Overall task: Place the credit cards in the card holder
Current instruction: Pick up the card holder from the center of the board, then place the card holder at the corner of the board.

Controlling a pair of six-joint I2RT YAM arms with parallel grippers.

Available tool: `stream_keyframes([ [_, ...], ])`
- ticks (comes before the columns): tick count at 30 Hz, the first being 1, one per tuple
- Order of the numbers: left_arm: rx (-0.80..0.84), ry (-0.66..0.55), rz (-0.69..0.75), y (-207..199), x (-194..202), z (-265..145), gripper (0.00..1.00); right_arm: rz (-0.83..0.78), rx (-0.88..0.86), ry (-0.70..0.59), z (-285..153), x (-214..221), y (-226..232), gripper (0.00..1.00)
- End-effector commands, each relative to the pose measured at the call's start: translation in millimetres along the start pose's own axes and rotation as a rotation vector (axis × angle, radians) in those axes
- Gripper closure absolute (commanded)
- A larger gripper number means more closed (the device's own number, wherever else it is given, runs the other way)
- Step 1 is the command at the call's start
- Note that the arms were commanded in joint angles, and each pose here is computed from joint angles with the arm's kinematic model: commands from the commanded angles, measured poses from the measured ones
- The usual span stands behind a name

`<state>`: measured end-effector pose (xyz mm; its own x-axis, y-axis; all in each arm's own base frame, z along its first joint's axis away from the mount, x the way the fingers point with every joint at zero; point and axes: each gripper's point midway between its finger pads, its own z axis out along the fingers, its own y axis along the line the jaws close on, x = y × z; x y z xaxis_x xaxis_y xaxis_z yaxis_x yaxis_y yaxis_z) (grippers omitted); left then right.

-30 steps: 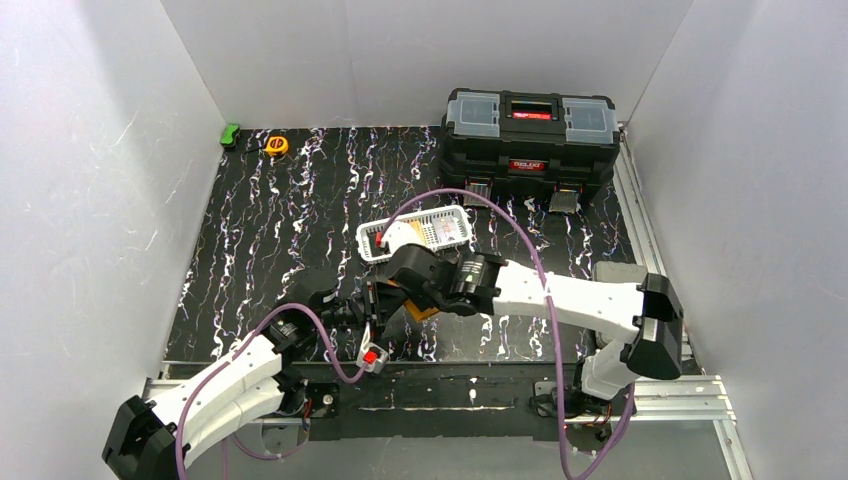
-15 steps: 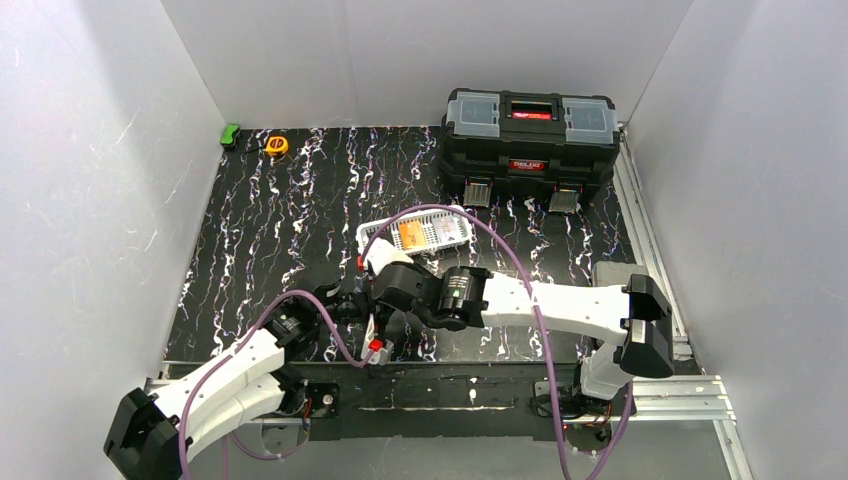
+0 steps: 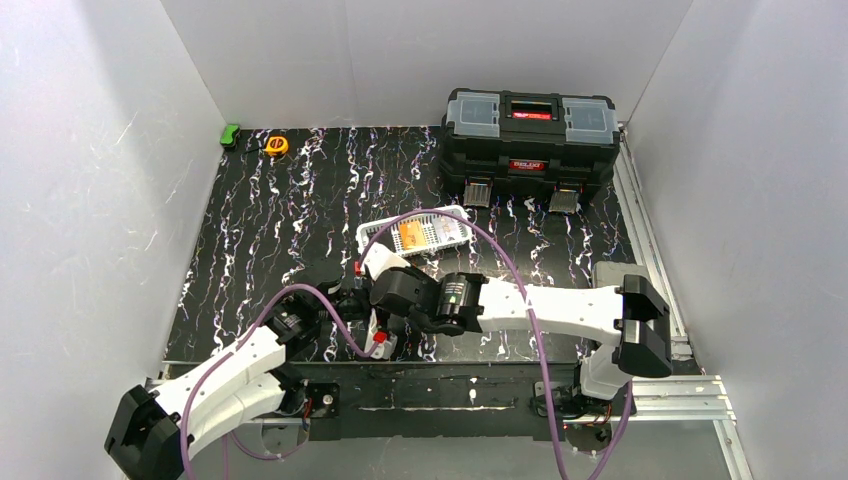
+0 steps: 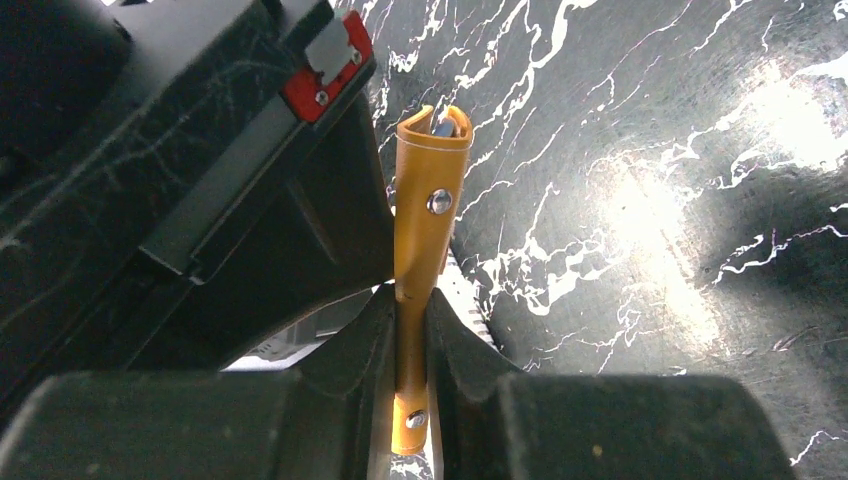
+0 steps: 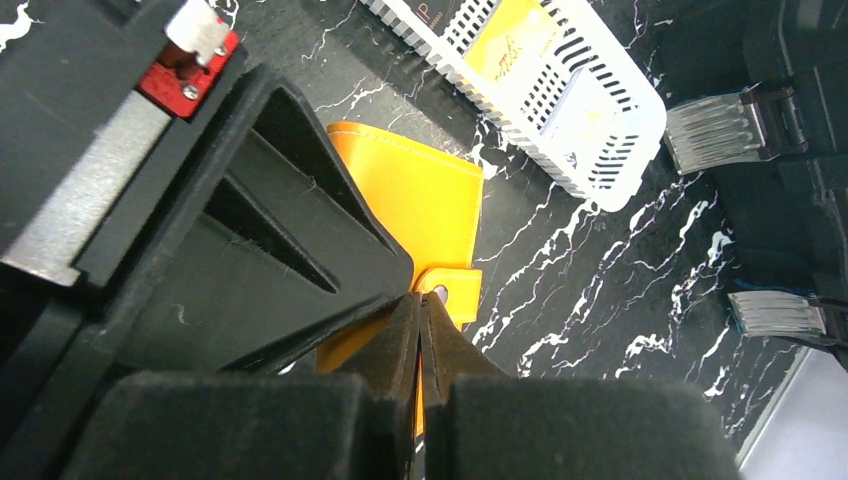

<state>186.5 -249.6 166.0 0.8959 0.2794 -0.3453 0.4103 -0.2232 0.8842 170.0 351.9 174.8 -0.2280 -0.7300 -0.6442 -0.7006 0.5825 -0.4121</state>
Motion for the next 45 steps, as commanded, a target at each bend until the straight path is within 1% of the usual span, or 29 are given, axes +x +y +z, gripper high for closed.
stream_keyframes([
  [1,-0.179,-0.091,0.188,68,-36,-15,1.00,0.125,-0.029,-0.041,2,-3,2,0.99],
  [5,-0.168,-0.104,0.196,63,-40,-17,1.00,0.203,-0.018,-0.062,1,-3,-13,0.99],
  [16,-0.153,-0.121,0.196,58,-46,-17,1.00,0.302,0.081,-0.088,0,4,-42,0.99],
  [25,-0.145,-0.127,0.193,55,-48,-18,1.00,0.398,0.128,-0.062,5,19,-66,0.99],
  [35,-0.121,-0.132,0.212,43,-47,-16,1.00,0.478,0.106,-0.024,5,37,-76,0.99],
  [40,-0.113,-0.147,0.279,36,-49,-13,1.00,0.587,0.014,0.013,3,47,-76,0.99],
  [41,-0.113,-0.150,0.288,35,-49,-13,1.00,0.619,-0.031,0.016,1,46,-74,0.95],
  [45,-0.114,-0.152,0.313,33,-48,-11,1.00,0.731,-0.195,0.005,-8,38,-72,0.53],
])
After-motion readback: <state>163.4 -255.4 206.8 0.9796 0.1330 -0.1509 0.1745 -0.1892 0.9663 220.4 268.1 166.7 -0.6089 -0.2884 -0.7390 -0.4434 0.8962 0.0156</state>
